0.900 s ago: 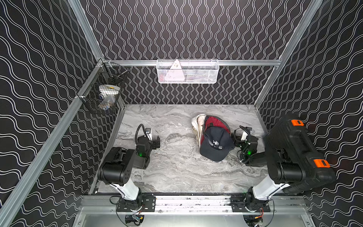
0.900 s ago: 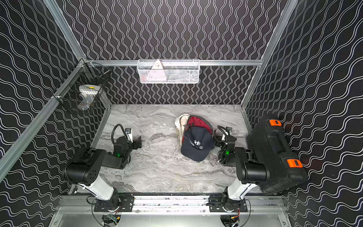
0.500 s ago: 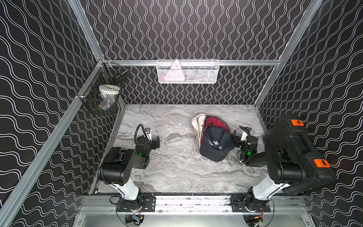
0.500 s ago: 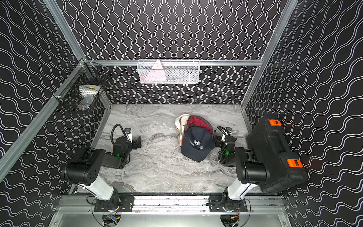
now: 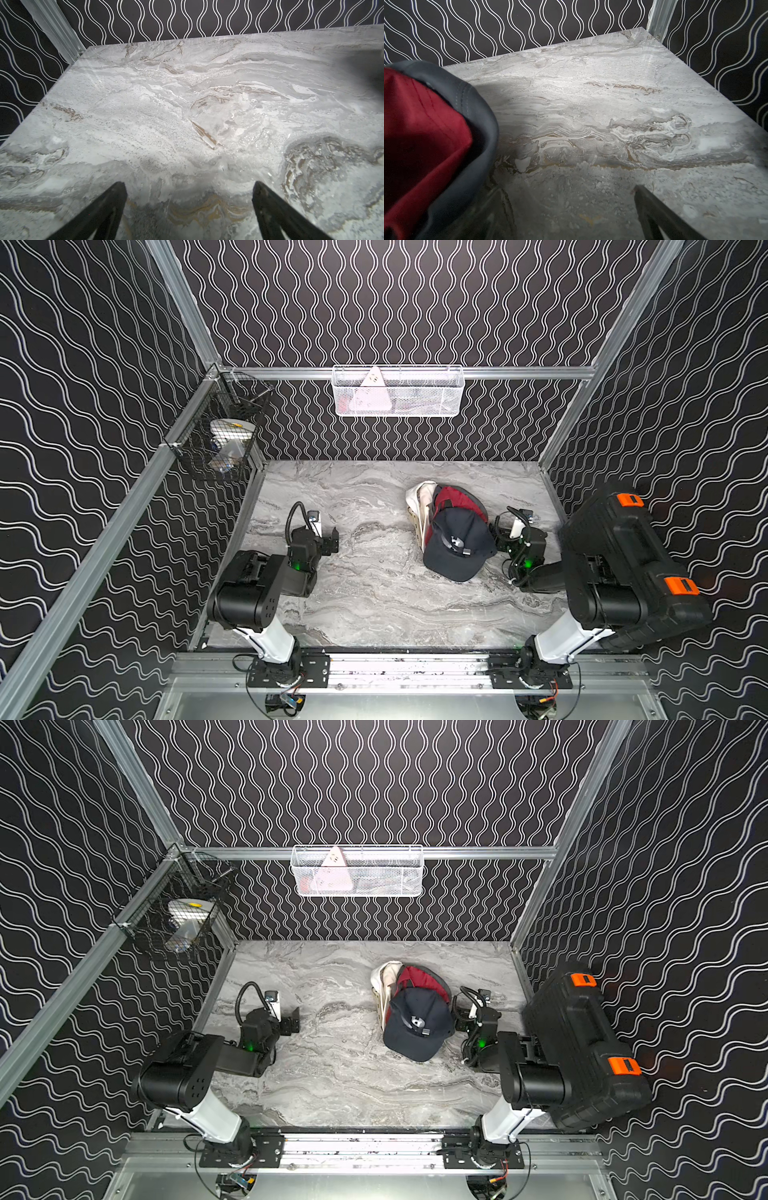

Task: Open the adjustable buckle of the baseball cap
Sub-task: Pick up the baseball cap.

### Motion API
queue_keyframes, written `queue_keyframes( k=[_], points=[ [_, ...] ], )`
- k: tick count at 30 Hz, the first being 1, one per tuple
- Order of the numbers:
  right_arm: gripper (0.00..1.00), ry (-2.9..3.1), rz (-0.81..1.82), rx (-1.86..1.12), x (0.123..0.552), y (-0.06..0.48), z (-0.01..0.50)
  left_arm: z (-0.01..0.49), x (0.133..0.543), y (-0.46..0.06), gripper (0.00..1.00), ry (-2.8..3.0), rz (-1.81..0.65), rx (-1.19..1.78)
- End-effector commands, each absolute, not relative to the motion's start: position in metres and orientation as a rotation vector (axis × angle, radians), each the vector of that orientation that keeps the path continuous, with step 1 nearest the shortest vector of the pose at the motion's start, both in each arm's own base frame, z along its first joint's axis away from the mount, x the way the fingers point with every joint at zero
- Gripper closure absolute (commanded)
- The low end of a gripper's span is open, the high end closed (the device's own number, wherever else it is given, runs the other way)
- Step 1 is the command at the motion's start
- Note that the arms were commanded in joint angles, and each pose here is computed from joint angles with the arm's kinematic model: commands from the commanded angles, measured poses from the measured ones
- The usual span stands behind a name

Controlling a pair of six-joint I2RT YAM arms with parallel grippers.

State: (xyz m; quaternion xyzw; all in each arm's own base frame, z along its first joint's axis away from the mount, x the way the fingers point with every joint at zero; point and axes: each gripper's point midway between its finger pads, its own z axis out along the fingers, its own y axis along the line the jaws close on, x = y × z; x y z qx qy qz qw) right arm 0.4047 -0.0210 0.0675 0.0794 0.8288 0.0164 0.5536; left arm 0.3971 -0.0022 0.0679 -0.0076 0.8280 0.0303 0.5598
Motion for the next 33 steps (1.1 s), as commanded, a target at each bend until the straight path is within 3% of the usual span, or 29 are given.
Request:
queue_keyframes(
  k=[1,33],
  points=[
    [0.00,1.945,0.039,0.190,0.4056,-0.0215,0.0711,0.0756,0.4013,-0.0028,0.01,1.923,0.075,-0.013],
    [0.00,1.947,0.047,0.193,0.4064,-0.0210,0.0709,0.0766,0.4013,-0.0039,0.01,1.920,0.084,-0.011]
  ],
)
